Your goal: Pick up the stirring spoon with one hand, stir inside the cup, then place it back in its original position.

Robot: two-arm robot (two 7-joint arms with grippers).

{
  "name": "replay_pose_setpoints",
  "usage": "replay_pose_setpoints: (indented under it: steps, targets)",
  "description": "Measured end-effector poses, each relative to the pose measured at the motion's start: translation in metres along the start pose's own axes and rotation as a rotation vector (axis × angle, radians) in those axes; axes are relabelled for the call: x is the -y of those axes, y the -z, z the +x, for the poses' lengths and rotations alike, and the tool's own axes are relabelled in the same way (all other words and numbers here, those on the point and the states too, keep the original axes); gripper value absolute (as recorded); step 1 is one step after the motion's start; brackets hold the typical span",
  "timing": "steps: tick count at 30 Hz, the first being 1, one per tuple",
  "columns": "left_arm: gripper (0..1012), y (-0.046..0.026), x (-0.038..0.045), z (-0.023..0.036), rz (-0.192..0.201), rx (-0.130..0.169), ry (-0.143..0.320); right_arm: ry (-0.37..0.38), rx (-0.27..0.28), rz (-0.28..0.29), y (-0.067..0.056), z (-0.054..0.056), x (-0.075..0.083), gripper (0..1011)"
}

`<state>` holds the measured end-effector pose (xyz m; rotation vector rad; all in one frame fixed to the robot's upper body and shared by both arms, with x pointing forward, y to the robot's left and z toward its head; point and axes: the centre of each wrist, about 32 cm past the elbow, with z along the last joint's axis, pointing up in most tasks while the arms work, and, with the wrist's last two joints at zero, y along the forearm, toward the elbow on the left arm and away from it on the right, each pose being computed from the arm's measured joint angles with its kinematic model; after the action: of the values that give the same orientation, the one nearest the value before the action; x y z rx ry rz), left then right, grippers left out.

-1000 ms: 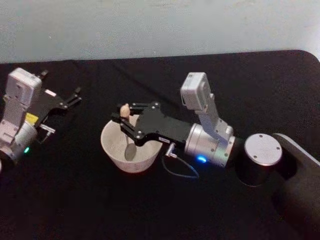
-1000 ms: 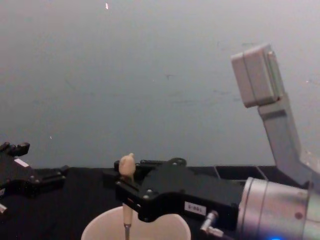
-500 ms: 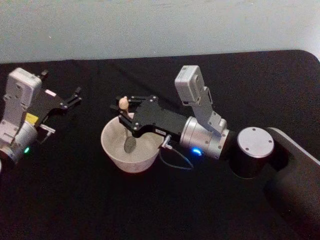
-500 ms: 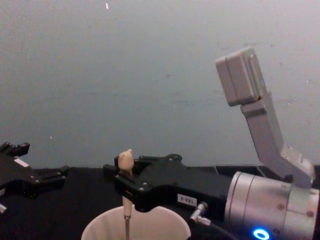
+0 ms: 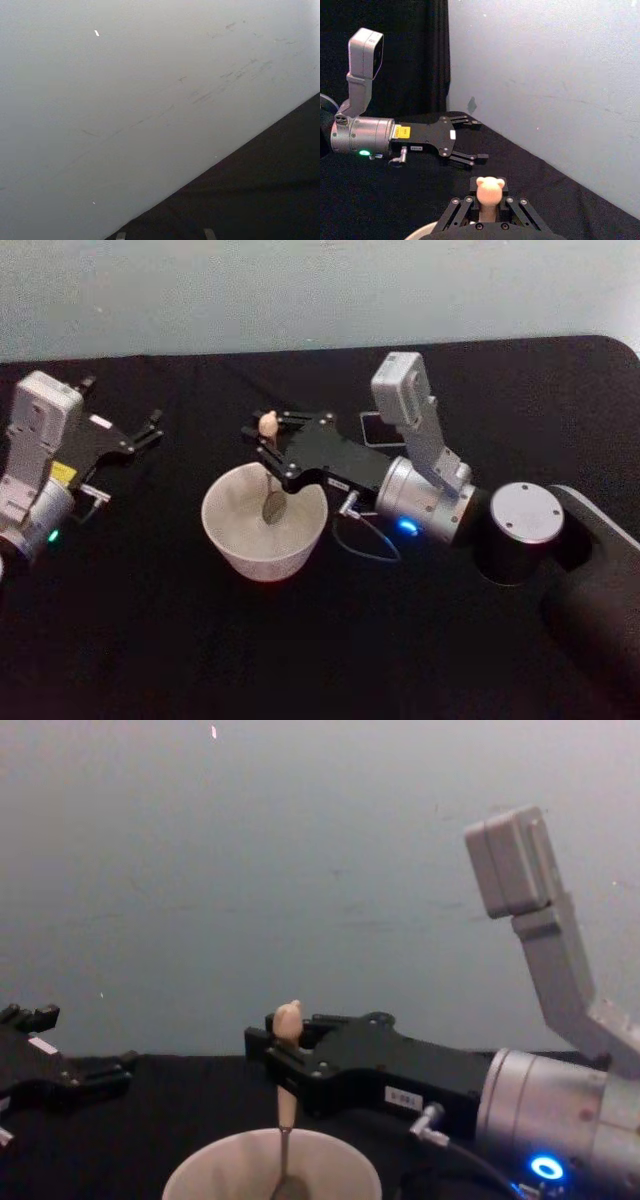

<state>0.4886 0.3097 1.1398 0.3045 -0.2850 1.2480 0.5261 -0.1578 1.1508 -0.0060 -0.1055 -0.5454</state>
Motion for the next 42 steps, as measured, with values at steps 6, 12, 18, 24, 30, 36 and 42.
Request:
replay_pose_setpoints:
  steps: [6, 12, 18, 24, 30, 36, 42]
  targets:
    - [1001, 0.0000, 0.0000, 0.0000, 0.000, 0.000, 0.000, 0.013, -0.003, 0.006, -0.001, 0.001, 0.009, 211]
    - [1001, 0.0000, 0.0000, 0.0000, 0.000, 0.000, 0.000, 0.019, -0.009, 0.009, -0.001, 0.000, 0.018, 211]
    - [1001, 0.0000, 0.0000, 0.0000, 0.000, 0.000, 0.000, 0.014, -0.016, 0.013, -0.003, -0.003, 0.025, 211]
    - [1001, 0.0000, 0.0000, 0.0000, 0.000, 0.000, 0.000, -0.002, -0.023, 0.011, -0.003, -0.008, 0.029, 211]
    - [1001, 0.0000, 0.0000, 0.0000, 0.000, 0.000, 0.000, -0.032, -0.028, 0.005, -0.001, -0.016, 0.029, 211]
    - [1001, 0.0000, 0.0000, 0.0000, 0.000, 0.000, 0.000, -0.060, -0.028, 0.003, -0.001, -0.021, 0.027, 211]
    - [1001, 0.0000, 0.0000, 0.0000, 0.000, 0.000, 0.000, -0.073, -0.022, 0.002, -0.001, -0.024, 0.021, 211]
